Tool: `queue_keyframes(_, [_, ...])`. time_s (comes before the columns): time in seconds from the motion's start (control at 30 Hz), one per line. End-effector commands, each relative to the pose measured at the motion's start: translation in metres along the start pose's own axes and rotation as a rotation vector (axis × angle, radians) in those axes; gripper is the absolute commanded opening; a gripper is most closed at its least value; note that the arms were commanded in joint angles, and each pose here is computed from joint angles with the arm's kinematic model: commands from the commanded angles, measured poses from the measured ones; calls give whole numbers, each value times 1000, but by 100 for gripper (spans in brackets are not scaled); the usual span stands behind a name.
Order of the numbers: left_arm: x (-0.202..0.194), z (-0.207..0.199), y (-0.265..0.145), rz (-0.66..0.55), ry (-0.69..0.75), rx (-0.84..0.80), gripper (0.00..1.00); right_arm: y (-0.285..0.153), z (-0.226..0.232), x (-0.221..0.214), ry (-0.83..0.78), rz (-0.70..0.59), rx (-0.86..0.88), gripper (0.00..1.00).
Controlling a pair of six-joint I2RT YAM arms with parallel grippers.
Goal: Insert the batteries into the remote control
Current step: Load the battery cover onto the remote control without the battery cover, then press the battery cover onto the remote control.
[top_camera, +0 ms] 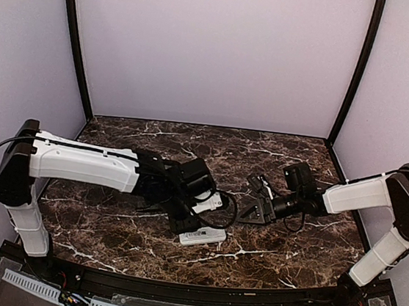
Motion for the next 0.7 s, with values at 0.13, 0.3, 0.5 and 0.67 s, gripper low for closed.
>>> queue_keyframes(0.13, [-19,34,-30,-176,-252,-39,53,-3,24,17,-101,-43,7,41])
queue_keyframes(0.3, [-35,35,-20,-209,-366,-96,50,13,35,18,-124,-11,12,30])
queue_keyframes(0.5, [-34,27,-3,-239,-418,-168,53,42,42,14,-133,44,26,23])
queue_keyframes(0.67, [-32,22,11,-238,-422,-206,55,53,40,11,-113,54,41,22])
Point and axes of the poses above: each gripper's point midway between its finger pads, its own y axis out along the fingers, its own z axis along the line the jaws close on, x = y × z, the point moved 6 cm from there along -y, back along the fingers, and after that the axes turned 2 degrees about -y, right-handed, at the moved point
